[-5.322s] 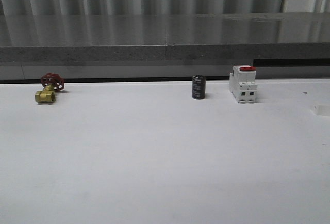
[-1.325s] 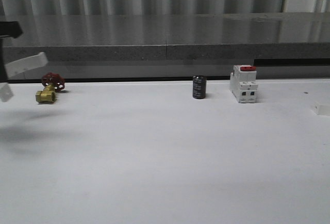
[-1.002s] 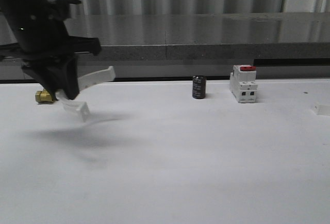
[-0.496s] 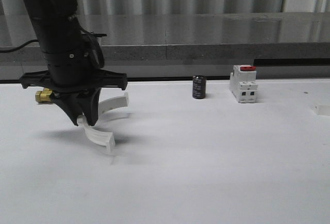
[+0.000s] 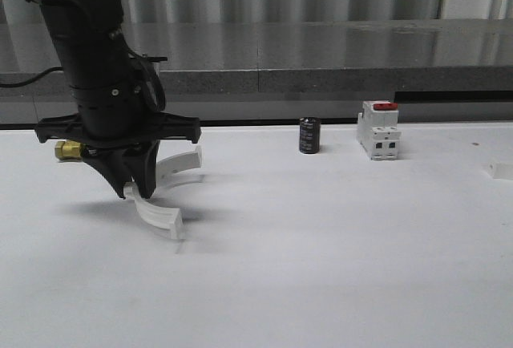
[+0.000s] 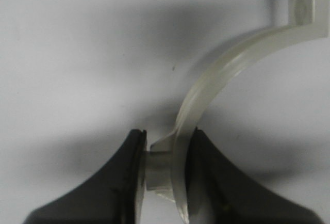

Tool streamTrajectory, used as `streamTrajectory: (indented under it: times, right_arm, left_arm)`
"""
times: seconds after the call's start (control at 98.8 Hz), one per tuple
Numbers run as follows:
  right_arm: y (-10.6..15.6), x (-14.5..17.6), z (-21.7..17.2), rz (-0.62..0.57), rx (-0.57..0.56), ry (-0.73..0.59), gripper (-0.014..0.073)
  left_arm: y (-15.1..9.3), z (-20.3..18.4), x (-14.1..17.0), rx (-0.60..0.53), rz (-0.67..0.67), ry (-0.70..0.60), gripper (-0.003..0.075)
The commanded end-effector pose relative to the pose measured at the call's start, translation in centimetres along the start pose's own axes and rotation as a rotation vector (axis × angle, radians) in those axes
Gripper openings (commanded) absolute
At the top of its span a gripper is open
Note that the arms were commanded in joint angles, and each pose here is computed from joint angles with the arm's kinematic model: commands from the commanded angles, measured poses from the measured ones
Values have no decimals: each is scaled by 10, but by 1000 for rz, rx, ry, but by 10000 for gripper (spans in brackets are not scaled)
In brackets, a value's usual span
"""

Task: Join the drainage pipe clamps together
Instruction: 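Lift the clamp with the left gripper and set it down upright, then open the left gripper and raise it away from the clamp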

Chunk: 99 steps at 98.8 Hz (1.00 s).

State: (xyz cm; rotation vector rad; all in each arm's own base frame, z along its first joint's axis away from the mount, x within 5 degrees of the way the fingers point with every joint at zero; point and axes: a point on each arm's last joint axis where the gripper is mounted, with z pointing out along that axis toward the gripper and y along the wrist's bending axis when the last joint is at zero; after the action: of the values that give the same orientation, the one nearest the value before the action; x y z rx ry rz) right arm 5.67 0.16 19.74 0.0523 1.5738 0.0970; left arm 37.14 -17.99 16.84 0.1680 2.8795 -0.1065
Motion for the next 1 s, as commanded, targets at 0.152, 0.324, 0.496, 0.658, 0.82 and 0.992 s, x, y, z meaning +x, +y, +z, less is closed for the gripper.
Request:
streamTrajectory:
  times: [0.152, 0.324, 0.496, 0.658, 0.82, 0.992]
  right_arm:
    - [1, -15, -3, -2, -5, -123, -67]
    - [1, -15, -3, -2, -5, -123, -67]
    - [1, -15, -3, -2, -5, -123, -67]
    - [1, -15, -3, -2, -5, -123, -67]
    - [1, -15, -3, -2, -5, -123, -67]
    - [1, -15, -3, -2, -5, -123, -67]
  left_arm:
    - [-7, -26, -9, 44, -15, -95, -20]
    - [-8, -26, -10, 51, -15, -110, -19]
    - [-8, -25, -10, 49, -14, -107, -19]
    - [-7, -15, -8, 40, -15, -77, -19]
    - [-7, -15, -8, 41, -16, -77, 58]
    - [-7, -15, -7, 37, -16, -67, 347]
